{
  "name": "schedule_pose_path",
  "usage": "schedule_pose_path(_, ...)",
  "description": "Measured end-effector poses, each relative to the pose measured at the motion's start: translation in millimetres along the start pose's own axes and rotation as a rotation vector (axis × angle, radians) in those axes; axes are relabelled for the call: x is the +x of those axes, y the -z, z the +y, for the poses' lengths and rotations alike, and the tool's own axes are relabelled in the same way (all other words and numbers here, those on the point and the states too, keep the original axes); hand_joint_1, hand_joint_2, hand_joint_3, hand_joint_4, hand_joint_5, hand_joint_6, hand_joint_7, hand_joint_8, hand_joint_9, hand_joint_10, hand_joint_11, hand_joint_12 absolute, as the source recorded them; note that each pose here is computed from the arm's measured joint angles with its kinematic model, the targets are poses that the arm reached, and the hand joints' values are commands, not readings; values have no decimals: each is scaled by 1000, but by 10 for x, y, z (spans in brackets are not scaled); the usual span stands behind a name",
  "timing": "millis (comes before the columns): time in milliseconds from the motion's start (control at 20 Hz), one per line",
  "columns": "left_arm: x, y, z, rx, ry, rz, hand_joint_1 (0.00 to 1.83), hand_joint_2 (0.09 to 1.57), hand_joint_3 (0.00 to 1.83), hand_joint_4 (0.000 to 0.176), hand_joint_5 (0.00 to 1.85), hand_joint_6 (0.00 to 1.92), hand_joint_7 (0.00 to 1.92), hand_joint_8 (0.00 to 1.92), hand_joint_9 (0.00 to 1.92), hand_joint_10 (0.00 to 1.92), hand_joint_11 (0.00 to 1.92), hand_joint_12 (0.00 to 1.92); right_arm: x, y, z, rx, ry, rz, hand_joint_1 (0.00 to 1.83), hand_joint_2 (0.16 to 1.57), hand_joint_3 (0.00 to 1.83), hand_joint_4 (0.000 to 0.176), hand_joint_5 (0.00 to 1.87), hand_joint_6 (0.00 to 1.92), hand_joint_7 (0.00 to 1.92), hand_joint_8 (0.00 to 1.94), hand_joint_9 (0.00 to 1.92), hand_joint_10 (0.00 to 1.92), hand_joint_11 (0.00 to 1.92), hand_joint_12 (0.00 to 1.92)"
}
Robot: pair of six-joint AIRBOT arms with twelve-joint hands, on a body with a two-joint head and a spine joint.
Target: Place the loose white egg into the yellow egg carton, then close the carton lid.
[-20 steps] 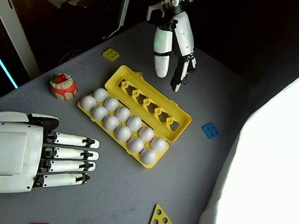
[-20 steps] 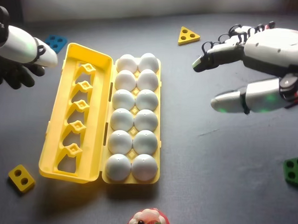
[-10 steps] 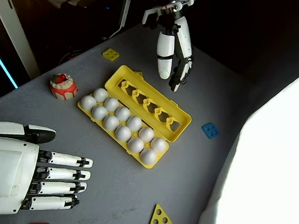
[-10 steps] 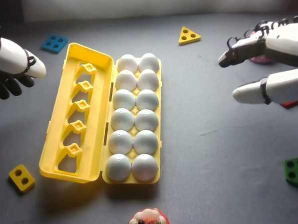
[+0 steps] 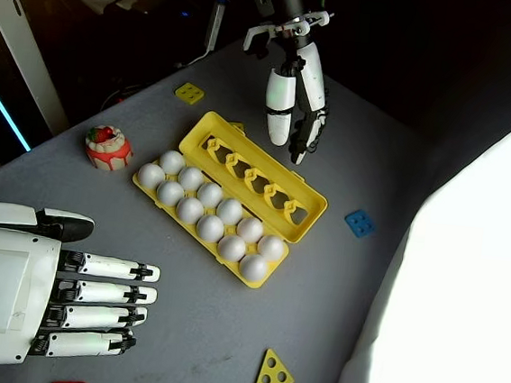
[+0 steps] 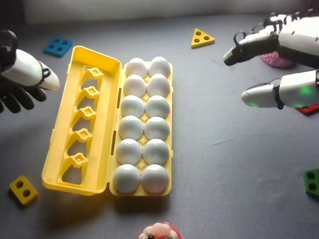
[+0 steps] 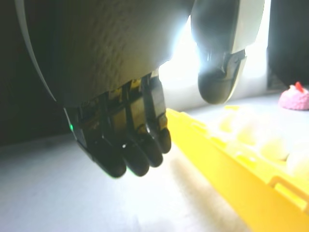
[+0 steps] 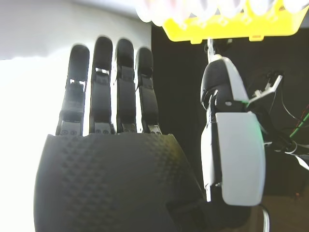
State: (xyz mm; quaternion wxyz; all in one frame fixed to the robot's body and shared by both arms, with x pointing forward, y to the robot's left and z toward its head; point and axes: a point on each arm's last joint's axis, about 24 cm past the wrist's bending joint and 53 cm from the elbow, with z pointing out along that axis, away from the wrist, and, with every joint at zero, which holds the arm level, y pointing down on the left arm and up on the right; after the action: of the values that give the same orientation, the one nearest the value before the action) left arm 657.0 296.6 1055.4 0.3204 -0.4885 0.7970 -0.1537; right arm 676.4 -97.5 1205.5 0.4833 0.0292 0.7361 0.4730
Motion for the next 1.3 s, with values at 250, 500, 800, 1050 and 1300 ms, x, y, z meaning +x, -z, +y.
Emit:
schedule_pose_path(250,86,-82,23,-4,6,15,269,1357,0,0,573,63,419,783,273,1166,44,1724,11,15,35,-12,19,-1,453,1185,11,0,358,327,477,0,219,593,0,1395)
schedule_pose_path(500,125,-126,84,-12,23,22,259,1362,2,0,560,71,426,756,266,1165,11,1769,23,16,41,-14,38,1,479,1182,5,0,363,329,490,7,230,603,0,1409)
schedule_pose_path(800,188,-151,105,-17,42,31,287,1353,0,0,580,94,463,704,280,1152,13,1754,29,17,65,-23,40,0,466,1188,5,0,358,328,485,2,229,606,0,1402)
schedule_pose_path(1050,216,-156,125,-21,55,35,287,1350,0,0,564,114,434,736,293,1131,70,1691,64,23,57,-25,44,6,473,1183,0,0,371,338,485,2,226,615,0,1410)
schedule_pose_path(1300,329,-154,102,-17,51,55,261,1360,2,0,541,146,419,746,275,1173,56,1733,83,28,94,-41,51,5,441,1191,3,0,349,337,478,0,212,617,0,1405)
